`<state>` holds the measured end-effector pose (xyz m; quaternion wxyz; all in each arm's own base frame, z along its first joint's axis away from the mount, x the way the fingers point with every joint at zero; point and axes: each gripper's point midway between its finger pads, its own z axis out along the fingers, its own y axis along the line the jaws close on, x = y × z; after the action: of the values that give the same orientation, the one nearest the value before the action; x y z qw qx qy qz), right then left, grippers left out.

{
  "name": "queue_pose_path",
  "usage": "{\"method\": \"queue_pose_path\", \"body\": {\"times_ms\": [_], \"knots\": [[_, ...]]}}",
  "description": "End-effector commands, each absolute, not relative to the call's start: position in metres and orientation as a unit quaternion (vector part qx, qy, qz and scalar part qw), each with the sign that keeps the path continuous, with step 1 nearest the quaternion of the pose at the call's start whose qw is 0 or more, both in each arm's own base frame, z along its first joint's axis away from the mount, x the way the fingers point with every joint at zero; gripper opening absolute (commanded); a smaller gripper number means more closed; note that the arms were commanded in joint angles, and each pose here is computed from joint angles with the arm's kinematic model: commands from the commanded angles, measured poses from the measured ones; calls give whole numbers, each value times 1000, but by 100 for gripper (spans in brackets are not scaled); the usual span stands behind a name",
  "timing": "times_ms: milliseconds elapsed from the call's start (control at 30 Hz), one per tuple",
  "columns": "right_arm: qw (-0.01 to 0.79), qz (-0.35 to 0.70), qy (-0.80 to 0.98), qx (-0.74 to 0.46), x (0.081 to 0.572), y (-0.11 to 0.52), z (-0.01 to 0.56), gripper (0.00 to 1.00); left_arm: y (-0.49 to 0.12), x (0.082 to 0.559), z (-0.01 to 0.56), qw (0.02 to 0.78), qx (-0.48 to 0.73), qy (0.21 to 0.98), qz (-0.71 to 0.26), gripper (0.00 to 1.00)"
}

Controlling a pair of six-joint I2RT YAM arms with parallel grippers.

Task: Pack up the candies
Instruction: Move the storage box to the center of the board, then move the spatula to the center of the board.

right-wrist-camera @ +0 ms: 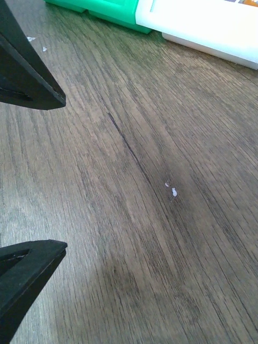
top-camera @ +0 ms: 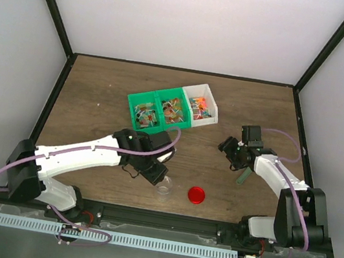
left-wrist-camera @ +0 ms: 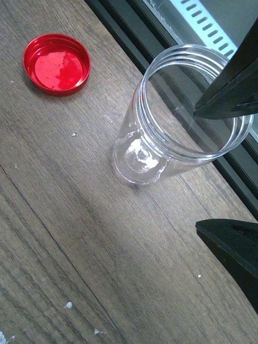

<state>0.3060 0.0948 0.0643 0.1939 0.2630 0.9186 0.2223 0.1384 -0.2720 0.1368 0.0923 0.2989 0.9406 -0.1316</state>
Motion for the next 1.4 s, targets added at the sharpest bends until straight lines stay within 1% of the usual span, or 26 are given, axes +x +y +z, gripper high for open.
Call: {"method": "queue_pose_path", "body": {"times_ms": [0, 467, 567, 767, 967, 1033, 1200, 1367], "knots": [[199, 229, 917, 261, 313, 100, 71, 69, -267, 136, 126, 85, 312, 940, -106, 53], [193, 238, 912, 274, 310, 101, 69, 68, -269, 136, 103, 71, 324, 941, -69, 51], [191, 237, 912, 274, 310, 101, 67, 68, -267, 139, 99, 74, 320, 943, -55, 46], [192, 236, 912, 273, 314, 102, 68, 69, -268, 146, 90, 77, 318, 945, -33, 44], [191, 232, 914, 272, 315, 101, 66, 68, -274, 153, 85, 79, 318, 944, -22, 33], [191, 229, 916, 270, 314, 100, 65, 69, -273, 156, 83, 81, 319, 944, -13, 27], [190, 222, 918, 268, 313, 99, 64, 69, -270, 170, 84, 91, 306, 948, -8, 26], [192, 225, 918, 266, 315, 100, 65, 69, -258, 196, 87, 102, 281, 954, -5, 26]]}}
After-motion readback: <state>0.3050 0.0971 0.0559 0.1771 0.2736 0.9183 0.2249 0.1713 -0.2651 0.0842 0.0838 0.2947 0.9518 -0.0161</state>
